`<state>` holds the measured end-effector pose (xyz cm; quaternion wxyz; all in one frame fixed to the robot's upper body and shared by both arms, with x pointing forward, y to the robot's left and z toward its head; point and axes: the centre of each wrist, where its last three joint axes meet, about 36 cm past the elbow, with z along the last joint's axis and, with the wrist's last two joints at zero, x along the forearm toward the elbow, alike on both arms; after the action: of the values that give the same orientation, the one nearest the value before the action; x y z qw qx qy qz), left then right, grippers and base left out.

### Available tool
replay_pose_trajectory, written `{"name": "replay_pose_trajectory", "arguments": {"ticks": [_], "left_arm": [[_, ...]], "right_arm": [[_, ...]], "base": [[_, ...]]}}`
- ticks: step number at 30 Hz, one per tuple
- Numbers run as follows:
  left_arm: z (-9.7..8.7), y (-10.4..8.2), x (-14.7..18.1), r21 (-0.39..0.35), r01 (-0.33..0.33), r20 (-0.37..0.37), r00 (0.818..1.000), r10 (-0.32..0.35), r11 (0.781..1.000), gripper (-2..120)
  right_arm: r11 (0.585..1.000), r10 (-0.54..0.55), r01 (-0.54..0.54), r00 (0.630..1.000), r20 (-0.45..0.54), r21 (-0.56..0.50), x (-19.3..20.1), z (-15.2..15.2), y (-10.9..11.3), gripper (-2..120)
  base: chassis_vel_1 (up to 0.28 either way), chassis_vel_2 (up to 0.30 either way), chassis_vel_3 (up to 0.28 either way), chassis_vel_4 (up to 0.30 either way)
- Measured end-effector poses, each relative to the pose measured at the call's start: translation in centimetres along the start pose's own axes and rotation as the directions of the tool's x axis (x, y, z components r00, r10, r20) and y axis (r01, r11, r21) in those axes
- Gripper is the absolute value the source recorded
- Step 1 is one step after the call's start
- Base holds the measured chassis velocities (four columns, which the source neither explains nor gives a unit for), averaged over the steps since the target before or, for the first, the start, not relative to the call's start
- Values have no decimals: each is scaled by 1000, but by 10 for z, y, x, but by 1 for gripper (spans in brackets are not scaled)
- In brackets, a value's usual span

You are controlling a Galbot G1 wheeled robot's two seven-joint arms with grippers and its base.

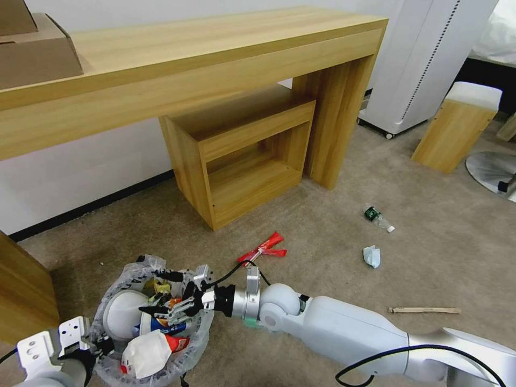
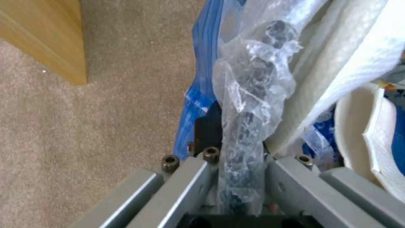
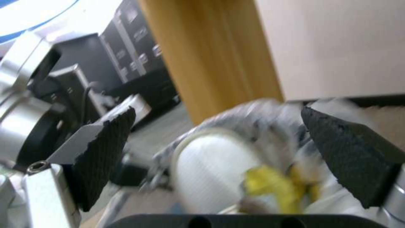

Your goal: Pick up the trash bin and place the garbage on the floor into it.

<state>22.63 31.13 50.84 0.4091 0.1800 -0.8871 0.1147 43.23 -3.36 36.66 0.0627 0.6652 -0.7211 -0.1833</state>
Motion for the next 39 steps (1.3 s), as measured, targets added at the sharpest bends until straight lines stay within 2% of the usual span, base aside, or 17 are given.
{"name": "replay_pose_trajectory", "arguments": {"ticks": [6,8,10,12,15,17,25,27,29,30,32,33,35,36,39], "left_arm": [[1,-1,0,-2,-6,-4,1000,6,1000,0],[1,-1,0,-5,-7,-4,1000,7,1000,0],[1,-1,0,-5,-8,-3,1000,8,1000,0],[0,-2,1,-9,-13,0,1000,13,1000,0],[0,-3,1,-13,-17,-1,1000,17,1000,0],[0,-4,0,-14,-23,0,1000,23,1000,0],[1,-6,0,-17,-32,1,999,32,999,0],[0,-8,3,-19,-39,6,999,39,999,0],[0,-8,3,-19,-40,6,999,40,999,0],[0,-8,5,-21,-42,9,999,42,999,0],[2,-8,6,-27,-42,17,999,42,999,0],[2,-8,6,-27,-42,17,999,42,999,0],[2,-8,6,-29,-40,21,999,40,999,0],[2,-8,6,-29,-40,21,999,40,999,0],[3,-9,7,-37,-45,28,999,46,998,0]], "right_arm": [[993,111,-114,992,67,43,20,-27,-9,100],[980,178,-184,980,86,76,38,-40,-16,100],[976,193,-201,977,90,81,42,-43,-17,100],[953,268,-281,956,120,111,68,-60,-19,100],[938,304,-321,943,139,130,84,-69,-19,100],[914,352,-377,920,171,148,105,-80,-17,100],[872,432,-467,875,219,144,144,-86,-4,100],[821,506,-548,829,238,160,163,-87,2,100],[810,522,-564,818,241,162,166,-88,3,100],[764,572,-620,779,255,179,179,-91,4,100],[646,654,-714,700,287,270,209,-100,5,100],[646,654,-714,700,287,270,209,-100,5,100],[591,691,-754,657,301,287,223,-101,7,100],[591,691,-754,657,301,287,223,-101,7,100],[520,732,-797,601,320,306,245,-94,11,100]], "base": [[0,0,0,0],[0,0,0,0],[0,0,0,0],[0,0,0,0],[0,0,0,0],[0,0,0,0],[0,0,0,0],[0,0,0,0],[0,0,0,0],[0,0,0,0],[0,0,0,0],[0,0,0,0],[0,0,0,0],[0,0,0,0],[0,0,0,0]]}}
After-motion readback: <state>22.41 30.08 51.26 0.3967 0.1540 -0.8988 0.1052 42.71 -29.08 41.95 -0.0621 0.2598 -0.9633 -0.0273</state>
